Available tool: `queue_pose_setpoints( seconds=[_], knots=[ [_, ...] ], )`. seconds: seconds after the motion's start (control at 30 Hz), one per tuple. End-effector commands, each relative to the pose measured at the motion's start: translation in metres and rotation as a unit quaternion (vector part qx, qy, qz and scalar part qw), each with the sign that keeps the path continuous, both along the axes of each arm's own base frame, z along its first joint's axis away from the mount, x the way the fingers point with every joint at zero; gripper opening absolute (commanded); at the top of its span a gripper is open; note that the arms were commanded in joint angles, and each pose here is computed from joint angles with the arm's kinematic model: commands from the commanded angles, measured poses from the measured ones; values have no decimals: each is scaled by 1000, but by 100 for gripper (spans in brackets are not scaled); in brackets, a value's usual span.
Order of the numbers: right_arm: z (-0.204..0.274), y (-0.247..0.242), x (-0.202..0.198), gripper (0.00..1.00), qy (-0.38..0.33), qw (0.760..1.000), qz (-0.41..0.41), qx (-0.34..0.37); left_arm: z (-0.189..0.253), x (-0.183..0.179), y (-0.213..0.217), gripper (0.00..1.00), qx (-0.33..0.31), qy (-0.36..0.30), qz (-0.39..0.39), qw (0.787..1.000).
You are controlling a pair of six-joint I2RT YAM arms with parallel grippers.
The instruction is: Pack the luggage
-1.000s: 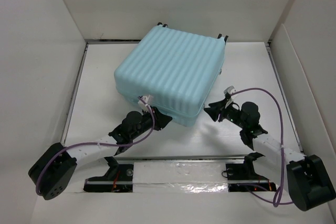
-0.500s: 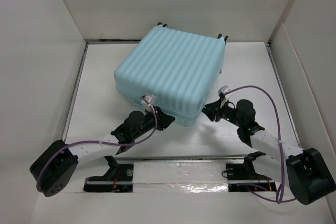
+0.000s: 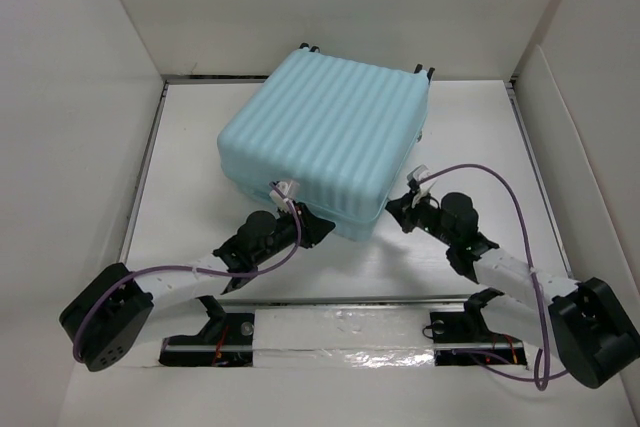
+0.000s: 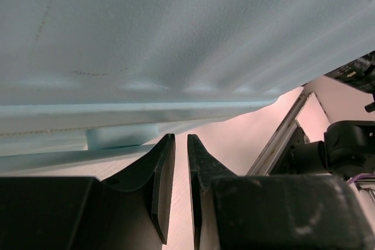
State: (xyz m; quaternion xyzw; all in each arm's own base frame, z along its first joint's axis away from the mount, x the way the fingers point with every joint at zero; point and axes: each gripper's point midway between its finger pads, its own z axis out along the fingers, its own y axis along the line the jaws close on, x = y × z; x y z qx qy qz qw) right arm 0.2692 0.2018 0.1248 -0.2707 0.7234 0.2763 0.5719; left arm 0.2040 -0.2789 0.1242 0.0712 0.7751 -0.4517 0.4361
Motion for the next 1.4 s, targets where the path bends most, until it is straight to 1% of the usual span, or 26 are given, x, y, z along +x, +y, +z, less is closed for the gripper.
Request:
queue_pose_setpoints(
  seconds=[0.0,0.03,0.1,0.13,0.2,0.23,0.3,0.43,0.57,0.67,0.7,0.73,0.77,0.8,0.83,0.87,0.9,0.97,1.0,1.03,1.1,1.2,1.23,1.27,1.33,1.37],
  knots=[
    [50,11,3,0,-78,996,-12,38,42,7,-15,12,-50,-47,-15,998],
    [40,13,-4,0,-52,998,-13,36,44,7,-17,12,-53,-49,-14,997],
    [43,20,-20,0,-35,998,-13,43,51,11,-22,12,-58,-59,-6,997],
    [29,21,-32,0,2,999,-9,36,53,12,-24,12,-61,-63,-3,996],
    [28,30,-55,0,27,999,13,41,60,19,-27,12,-66,-71,7,995],
    [15,32,-68,0,66,997,19,34,60,24,-27,12,-67,-72,16,995],
    [8,35,-84,0,95,995,28,30,63,31,-31,12,-71,-75,25,994],
    [-3,56,-135,0,162,982,97,15,65,44,-36,12,-75,-78,46,993],
    [7,85,-177,0,187,967,173,5,69,50,-46,12,-85,-78,48,992],
    [36,110,-180,0,163,971,175,28,72,45,-59,12,-93,-77,29,992],
    [44,114,-166,0,148,978,144,41,73,43,-63,12,-93,-78,26,992],
    [68,126,-159,0,131,979,135,79,73,45,-63,12,-93,-79,28,992],
    [75,131,-151,0,118,981,119,95,75,41,-67,12,-93,-79,23,992],
    [72,132,-131,0,104,987,71,99,74,41,-65,13,-92,-79,25,992],
    [86,138,-121,0,88,986,54,132,75,43,-61,15,-92,-80,35,992],
    [86,139,-113,0,76,987,34,135,77,40,-53,18,-88,-79,43,992],
    [78,139,-101,0,72,989,9,126,76,40,-46,29,-78,-83,52,992],
    [78,139,-98,0,71,990,-1,121,80,40,-16,42,-56,-87,100,990],
    [75,136,-96,0,71,991,-10,117,82,43,-2,51,-50,-88,123,987],
    [78,130,-93,0,69,990,-18,123,85,51,19,53,-49,-90,163,981],
    [72,124,-94,0,68,990,-20,122,97,49,56,55,-57,-88,211,972],
    [72,113,-90,0,67,989,-27,127,128,62,121,52,-95,-94,333,933],
    [71,112,-91,0,64,990,-25,122,139,66,136,52,-112,-98,357,922],
    [71,109,-85,0,63,990,-30,119,160,75,158,51,-134,-118,389,904],
    [73,110,-85,0,57,992,-20,111,173,87,175,49,-142,-123,415,890],
    [74,108,-83,0,55,992,-21,110,177,102,195,49,-145,-114,450,874]
  ],
)
